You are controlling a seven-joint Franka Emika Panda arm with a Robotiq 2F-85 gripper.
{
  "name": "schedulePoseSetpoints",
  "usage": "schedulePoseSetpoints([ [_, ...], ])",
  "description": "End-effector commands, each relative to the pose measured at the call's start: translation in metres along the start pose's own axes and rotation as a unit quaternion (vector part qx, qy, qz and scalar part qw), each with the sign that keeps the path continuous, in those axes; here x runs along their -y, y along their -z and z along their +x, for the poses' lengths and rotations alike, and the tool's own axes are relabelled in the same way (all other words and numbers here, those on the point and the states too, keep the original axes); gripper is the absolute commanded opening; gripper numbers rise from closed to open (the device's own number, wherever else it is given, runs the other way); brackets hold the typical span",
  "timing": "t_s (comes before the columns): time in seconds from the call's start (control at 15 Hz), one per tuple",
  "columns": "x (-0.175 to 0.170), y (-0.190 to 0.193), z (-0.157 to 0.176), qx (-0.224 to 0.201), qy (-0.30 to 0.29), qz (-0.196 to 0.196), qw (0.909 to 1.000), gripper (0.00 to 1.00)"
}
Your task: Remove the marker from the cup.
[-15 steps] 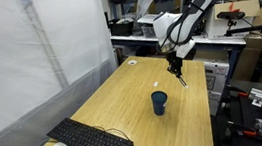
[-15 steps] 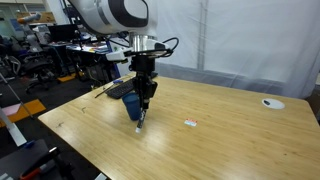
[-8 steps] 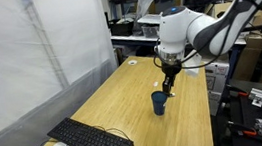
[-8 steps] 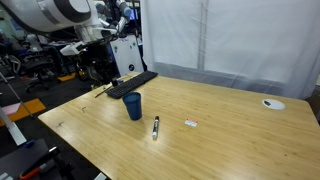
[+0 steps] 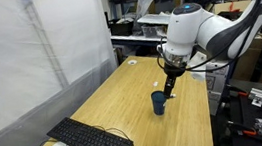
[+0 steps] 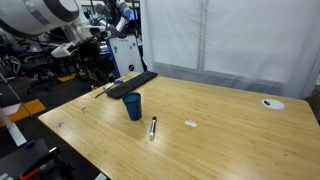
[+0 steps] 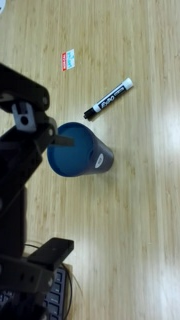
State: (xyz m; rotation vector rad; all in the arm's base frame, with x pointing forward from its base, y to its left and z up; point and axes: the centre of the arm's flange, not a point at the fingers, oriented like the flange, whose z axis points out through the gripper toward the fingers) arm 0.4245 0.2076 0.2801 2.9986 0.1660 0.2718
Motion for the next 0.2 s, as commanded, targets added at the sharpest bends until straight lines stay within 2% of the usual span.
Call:
schedulePoseSetpoints([
  [0.0,0.0000,-0.0001,-0.0001,0.000,0.000,0.000,1.0000,0.93],
  [0.13,0.0001,-0.0001,-0.0002,0.000,0.000,0.000,1.0000,0.93],
])
